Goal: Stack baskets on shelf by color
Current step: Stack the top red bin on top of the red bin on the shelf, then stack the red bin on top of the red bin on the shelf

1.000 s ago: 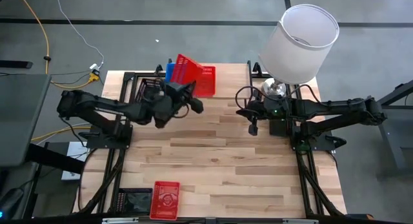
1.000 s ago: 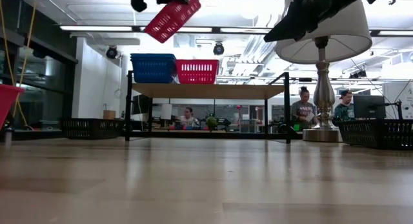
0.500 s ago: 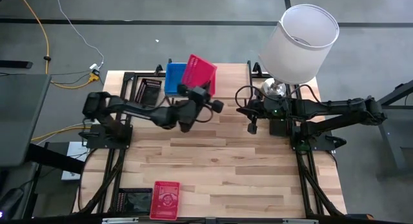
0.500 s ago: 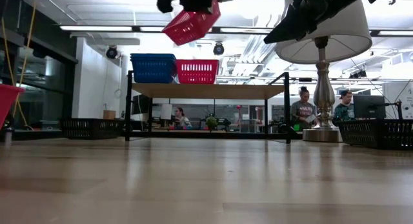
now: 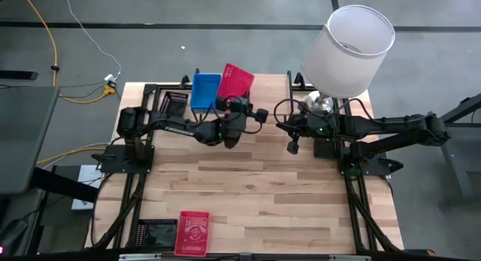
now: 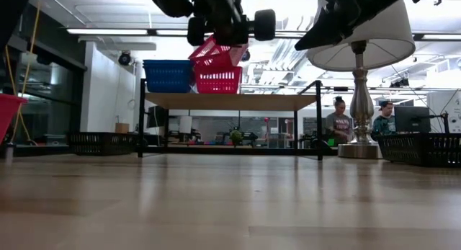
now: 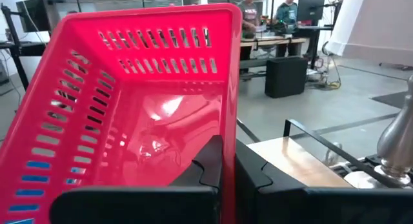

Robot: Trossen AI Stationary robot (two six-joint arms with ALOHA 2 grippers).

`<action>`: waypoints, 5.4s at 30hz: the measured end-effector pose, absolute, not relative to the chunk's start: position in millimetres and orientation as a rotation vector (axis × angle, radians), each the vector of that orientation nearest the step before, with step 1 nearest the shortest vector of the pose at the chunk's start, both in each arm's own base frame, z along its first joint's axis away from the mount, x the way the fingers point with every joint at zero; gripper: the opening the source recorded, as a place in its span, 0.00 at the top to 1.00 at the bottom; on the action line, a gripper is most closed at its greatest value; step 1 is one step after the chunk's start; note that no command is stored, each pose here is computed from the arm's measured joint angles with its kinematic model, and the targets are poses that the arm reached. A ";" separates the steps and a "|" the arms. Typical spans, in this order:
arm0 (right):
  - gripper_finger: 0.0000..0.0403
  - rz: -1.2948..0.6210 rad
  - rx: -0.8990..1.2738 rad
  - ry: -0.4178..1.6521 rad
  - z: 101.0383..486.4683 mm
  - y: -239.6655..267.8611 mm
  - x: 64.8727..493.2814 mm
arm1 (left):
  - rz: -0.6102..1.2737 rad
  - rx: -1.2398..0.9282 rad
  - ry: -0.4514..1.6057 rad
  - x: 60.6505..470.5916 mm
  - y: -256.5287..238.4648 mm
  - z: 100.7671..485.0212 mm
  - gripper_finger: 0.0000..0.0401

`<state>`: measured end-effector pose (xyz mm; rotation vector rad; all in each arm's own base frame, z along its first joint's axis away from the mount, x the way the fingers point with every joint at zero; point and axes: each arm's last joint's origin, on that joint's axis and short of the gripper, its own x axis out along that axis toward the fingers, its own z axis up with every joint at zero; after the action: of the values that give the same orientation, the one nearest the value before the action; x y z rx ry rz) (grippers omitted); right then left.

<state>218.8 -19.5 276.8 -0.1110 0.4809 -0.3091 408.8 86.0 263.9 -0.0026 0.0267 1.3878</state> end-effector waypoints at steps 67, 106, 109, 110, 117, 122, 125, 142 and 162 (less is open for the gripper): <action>1.00 -0.081 0.055 0.486 275.9 -11.8 218.5 | 0.002 -0.058 0.777 213.1 -113.1 272.5 0.60; 0.54 -0.131 0.102 0.566 269.2 -12.6 214.4 | -0.072 0.024 1.326 251.7 -168.8 162.7 0.48; 0.54 -0.131 0.102 0.566 269.1 -12.6 214.4 | -0.088 0.047 1.325 252.0 -168.4 162.7 0.62; 0.54 -0.132 0.101 0.566 269.1 -12.6 214.3 | -0.094 0.054 1.323 252.6 -167.7 162.8 0.69; 0.54 -0.124 0.076 0.568 269.1 -12.6 214.3 | -0.121 0.088 1.278 263.3 -150.8 187.0 0.96; 0.54 -0.124 0.075 0.573 268.8 -12.6 214.2 | -0.114 0.147 1.098 268.9 -124.9 242.4 0.99; 0.54 -0.119 0.058 0.576 268.6 -12.6 214.1 | -0.054 0.217 0.970 267.0 -102.2 279.5 0.99; 0.54 -0.112 0.032 0.575 268.9 -12.6 214.3 | 0.482 0.686 0.780 277.8 73.1 426.2 1.00; 0.54 -0.119 0.045 0.575 268.8 -12.8 214.2 | 0.446 0.785 1.089 324.7 165.1 423.2 1.00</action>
<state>214.2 -12.8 268.8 0.0446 0.5746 -0.1195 324.7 165.1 423.2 0.7848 1.0892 0.4456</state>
